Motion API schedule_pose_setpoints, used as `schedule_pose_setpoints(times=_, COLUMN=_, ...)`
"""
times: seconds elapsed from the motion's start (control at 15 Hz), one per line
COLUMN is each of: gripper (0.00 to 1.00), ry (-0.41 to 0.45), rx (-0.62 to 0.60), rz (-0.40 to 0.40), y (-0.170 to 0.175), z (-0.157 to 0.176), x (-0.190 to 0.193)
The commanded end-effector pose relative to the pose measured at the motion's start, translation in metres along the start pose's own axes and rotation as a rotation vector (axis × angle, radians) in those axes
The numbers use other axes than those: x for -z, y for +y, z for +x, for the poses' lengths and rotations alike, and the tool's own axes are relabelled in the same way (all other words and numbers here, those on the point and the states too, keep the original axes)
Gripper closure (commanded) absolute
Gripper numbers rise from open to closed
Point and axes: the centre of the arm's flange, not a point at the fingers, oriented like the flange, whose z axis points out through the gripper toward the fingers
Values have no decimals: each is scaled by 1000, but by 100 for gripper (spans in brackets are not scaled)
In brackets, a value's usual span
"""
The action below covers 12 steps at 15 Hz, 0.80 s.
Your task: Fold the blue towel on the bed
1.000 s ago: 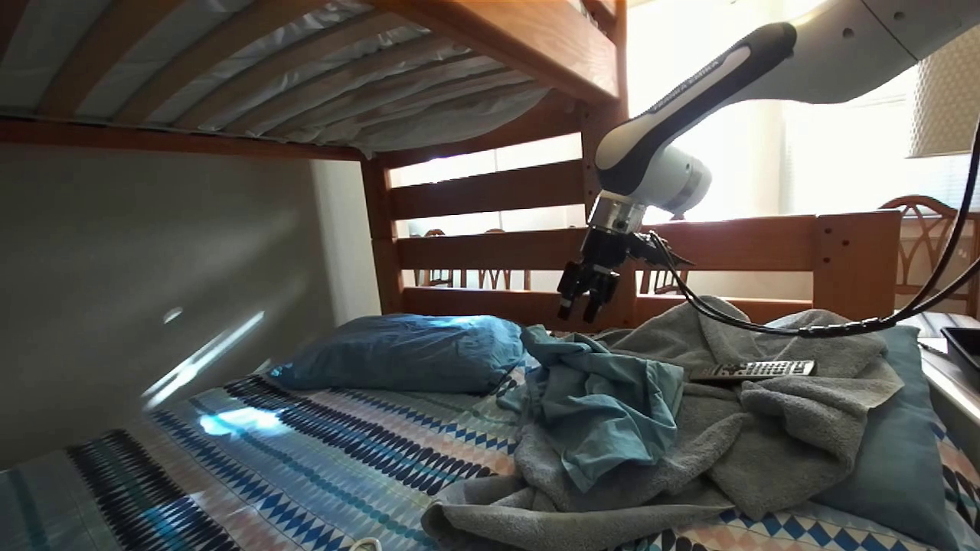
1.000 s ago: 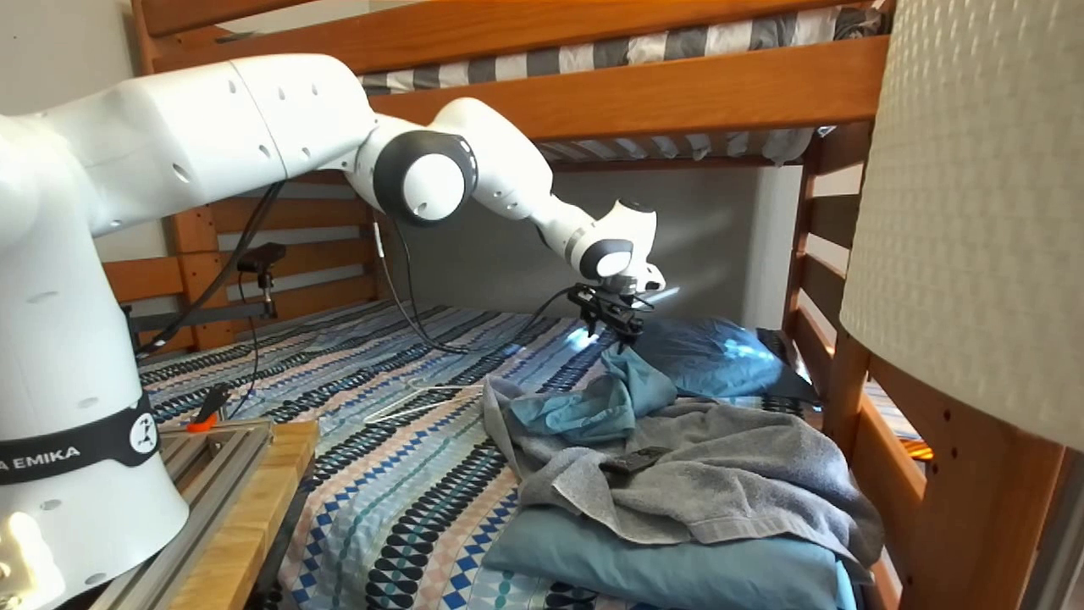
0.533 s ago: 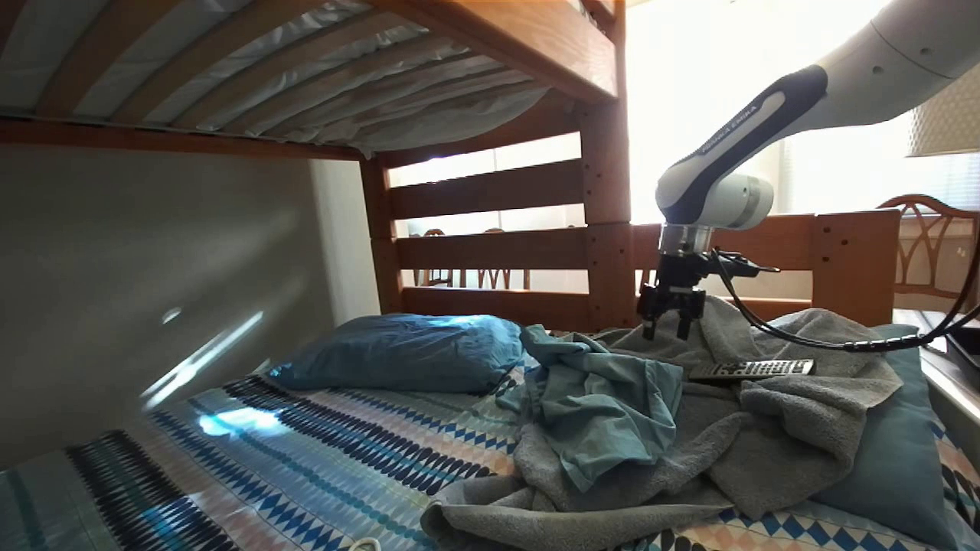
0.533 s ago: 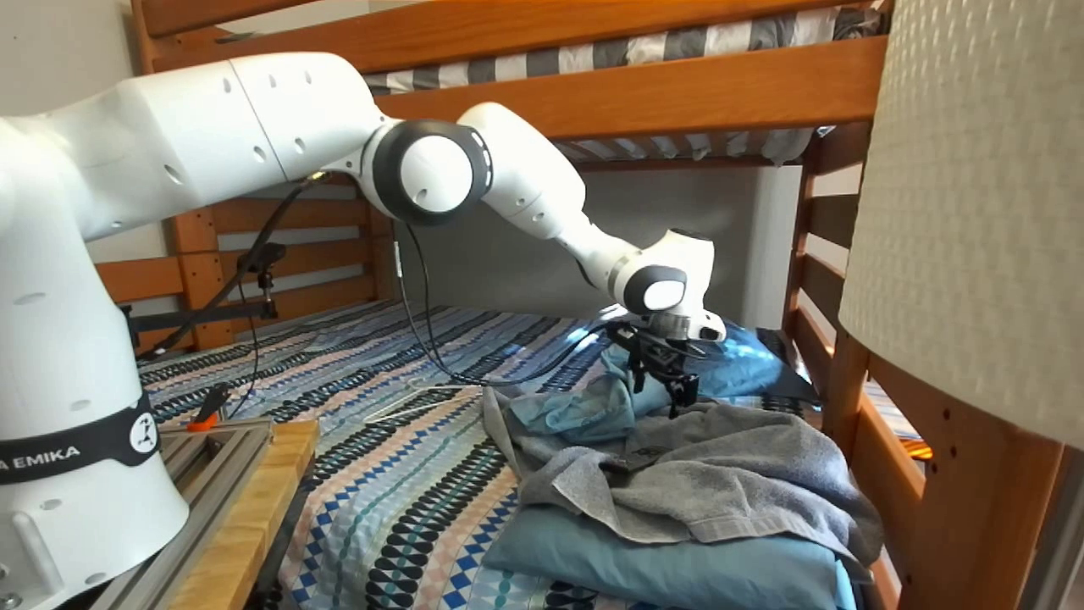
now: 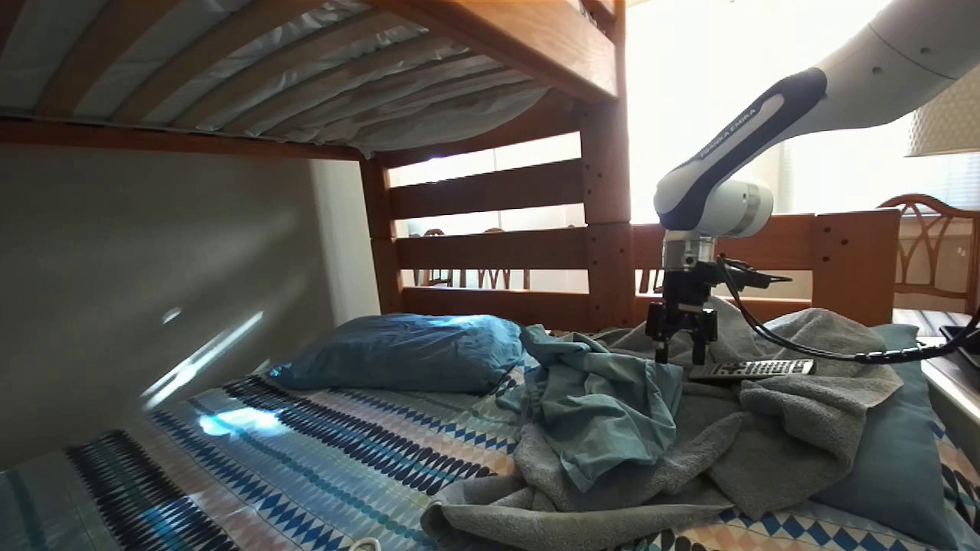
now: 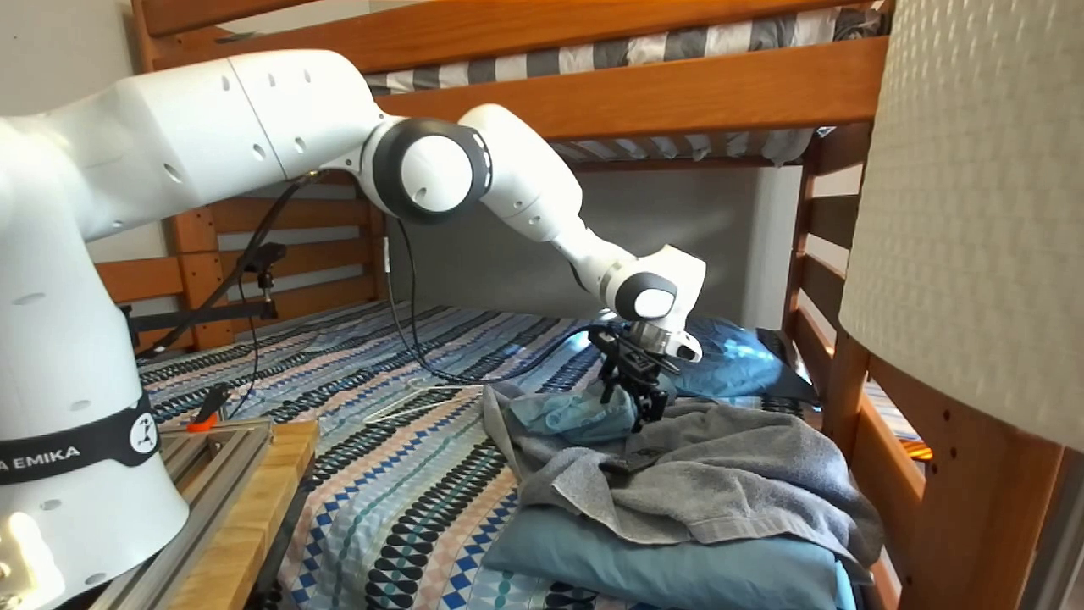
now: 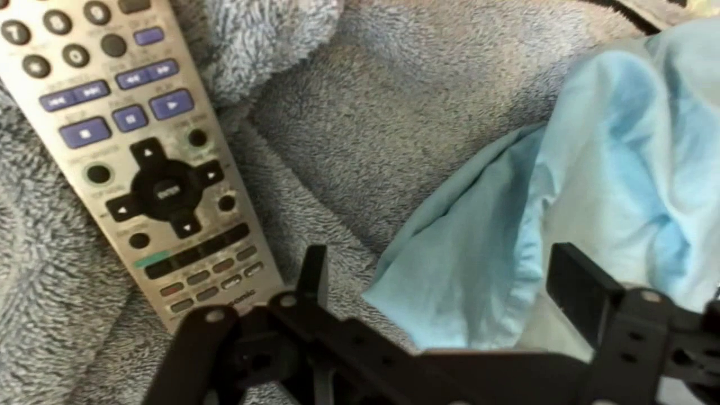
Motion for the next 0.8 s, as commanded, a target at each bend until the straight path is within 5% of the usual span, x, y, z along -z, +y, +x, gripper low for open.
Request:
schedule_pose_setpoints(times=0.0, gripper=0, ry=-3, rx=49, rz=41, y=-8, z=-8, x=0)
schedule_pose_setpoints(times=0.13, gripper=0, ry=5, rx=66, rz=67, y=-7, z=-1, x=-5)
schedule_pose_setpoints(times=0.2, gripper=25, ry=28, rx=99, rz=78, y=-5, z=1, x=-8)
schedule_pose_setpoints(times=0.27, gripper=26, ry=27, rx=110, rz=81, y=-4, z=4, x=-11)
schedule_pose_setpoints(times=0.67, gripper=70, ry=61, rx=156, rz=66, y=2, z=8, x=-16)
schedule_pose_setpoints(times=0.73, gripper=27, ry=58, rx=143, rz=57, y=2, z=7, x=-14)
